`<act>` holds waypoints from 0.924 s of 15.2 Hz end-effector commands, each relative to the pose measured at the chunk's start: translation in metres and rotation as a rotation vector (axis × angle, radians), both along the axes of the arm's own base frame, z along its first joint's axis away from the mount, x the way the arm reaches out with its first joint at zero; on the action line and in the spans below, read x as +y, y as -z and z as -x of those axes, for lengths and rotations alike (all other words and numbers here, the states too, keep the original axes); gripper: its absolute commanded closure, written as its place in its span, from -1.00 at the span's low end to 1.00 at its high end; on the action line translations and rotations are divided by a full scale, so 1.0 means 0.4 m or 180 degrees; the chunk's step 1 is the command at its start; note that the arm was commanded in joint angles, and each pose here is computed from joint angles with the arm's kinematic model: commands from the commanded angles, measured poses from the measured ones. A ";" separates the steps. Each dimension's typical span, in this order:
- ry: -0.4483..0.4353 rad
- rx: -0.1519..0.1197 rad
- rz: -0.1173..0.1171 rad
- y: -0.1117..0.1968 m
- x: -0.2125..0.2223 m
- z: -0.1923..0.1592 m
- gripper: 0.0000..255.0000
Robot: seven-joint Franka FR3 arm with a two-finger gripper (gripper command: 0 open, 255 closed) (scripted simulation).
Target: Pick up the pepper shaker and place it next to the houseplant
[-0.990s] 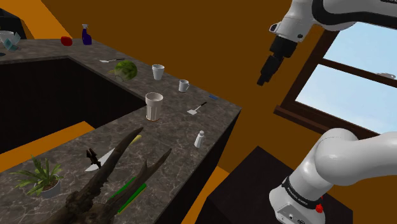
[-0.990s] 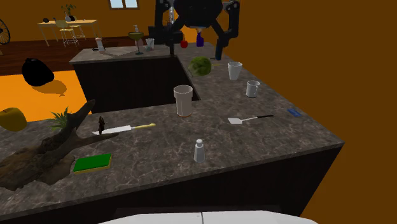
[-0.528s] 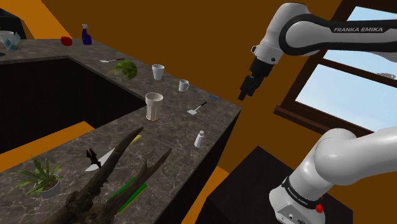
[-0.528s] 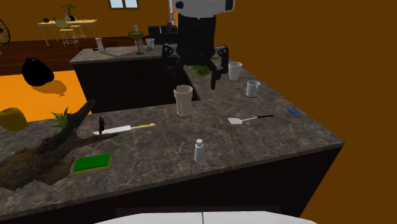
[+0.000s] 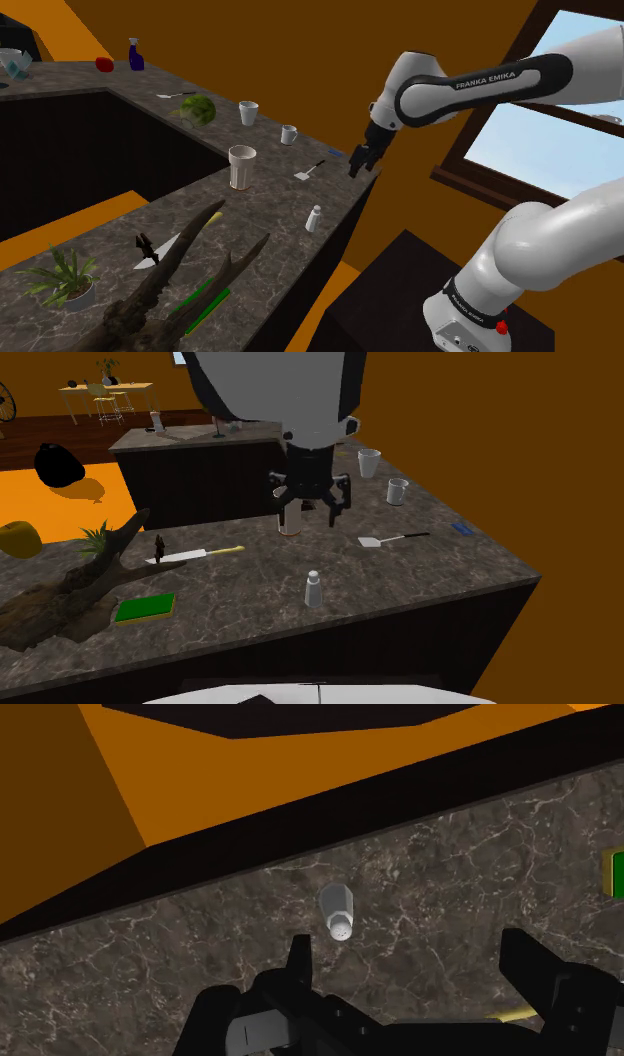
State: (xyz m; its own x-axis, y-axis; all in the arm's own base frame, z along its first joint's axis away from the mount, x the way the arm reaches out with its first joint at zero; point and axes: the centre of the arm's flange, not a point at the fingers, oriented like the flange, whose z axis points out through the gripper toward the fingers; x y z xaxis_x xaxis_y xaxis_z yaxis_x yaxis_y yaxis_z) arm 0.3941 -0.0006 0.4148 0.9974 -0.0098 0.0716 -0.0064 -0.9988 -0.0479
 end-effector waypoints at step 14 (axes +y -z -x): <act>0.0367 -0.0034 0.0015 0.444 -0.025 -0.207 -1.00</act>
